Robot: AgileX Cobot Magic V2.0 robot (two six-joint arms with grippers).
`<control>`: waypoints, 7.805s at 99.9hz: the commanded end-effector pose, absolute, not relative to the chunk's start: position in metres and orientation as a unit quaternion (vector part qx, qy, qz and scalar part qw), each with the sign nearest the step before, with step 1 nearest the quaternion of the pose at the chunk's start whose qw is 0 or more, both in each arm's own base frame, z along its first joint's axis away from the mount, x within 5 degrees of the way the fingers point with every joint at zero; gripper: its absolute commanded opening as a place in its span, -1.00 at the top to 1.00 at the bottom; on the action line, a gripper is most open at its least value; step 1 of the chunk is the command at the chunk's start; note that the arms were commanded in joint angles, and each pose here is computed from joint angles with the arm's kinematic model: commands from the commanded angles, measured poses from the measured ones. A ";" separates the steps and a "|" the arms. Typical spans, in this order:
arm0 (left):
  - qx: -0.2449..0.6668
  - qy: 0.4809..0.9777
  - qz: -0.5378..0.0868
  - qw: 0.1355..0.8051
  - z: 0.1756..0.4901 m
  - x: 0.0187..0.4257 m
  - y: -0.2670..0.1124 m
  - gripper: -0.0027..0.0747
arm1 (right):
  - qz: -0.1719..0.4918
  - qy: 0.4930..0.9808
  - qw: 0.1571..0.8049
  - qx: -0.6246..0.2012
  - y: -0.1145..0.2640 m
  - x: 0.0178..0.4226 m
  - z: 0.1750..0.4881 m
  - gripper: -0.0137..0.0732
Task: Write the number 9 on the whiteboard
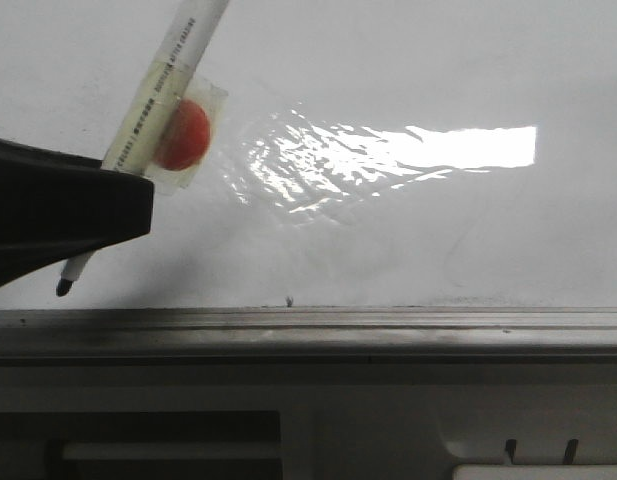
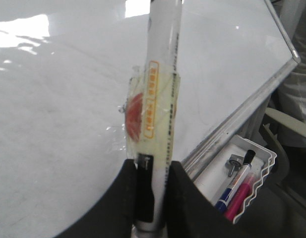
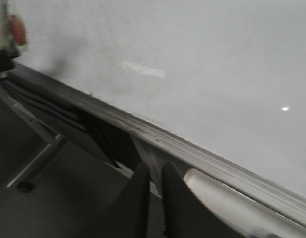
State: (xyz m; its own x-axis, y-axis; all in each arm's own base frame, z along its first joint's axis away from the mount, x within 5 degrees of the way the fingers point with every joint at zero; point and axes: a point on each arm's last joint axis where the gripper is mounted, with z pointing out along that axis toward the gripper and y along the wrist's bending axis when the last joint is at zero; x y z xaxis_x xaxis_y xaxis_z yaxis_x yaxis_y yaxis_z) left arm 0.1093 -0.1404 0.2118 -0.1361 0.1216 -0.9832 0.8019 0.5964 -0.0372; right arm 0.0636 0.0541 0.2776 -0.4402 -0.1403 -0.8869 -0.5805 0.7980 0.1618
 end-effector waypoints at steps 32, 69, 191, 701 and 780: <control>0.450 0.571 -0.304 0.616 0.239 0.101 -0.158 0.98 | 0.306 0.775 0.469 -0.294 0.118 0.098 0.340 -0.26; 0.451 0.572 -0.303 0.615 0.238 0.101 -0.158 0.98 | 0.311 0.779 0.436 -0.325 0.179 0.133 0.354 -0.26; 0.303 0.607 -0.323 0.660 0.274 0.092 -0.117 0.06 | 0.280 0.741 0.532 -0.298 0.169 0.152 0.386 0.85; 0.143 0.636 -0.384 0.654 0.287 0.067 -0.064 0.98 | 0.349 0.650 0.600 -0.308 0.124 0.084 0.324 0.85; 0.195 0.607 -0.365 0.678 0.238 0.042 -0.040 0.98 | 0.370 0.613 0.647 -0.262 0.064 0.049 0.213 0.85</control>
State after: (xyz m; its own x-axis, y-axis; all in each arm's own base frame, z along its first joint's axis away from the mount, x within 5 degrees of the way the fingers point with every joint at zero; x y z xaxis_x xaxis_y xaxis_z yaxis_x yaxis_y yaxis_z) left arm 0.0404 -0.0432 0.2249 -0.0504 -0.2079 -0.9769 0.7472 0.6412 -0.1750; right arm 0.0488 0.0648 0.2160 -0.0530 0.1323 -0.9898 -0.8019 0.5851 0.1211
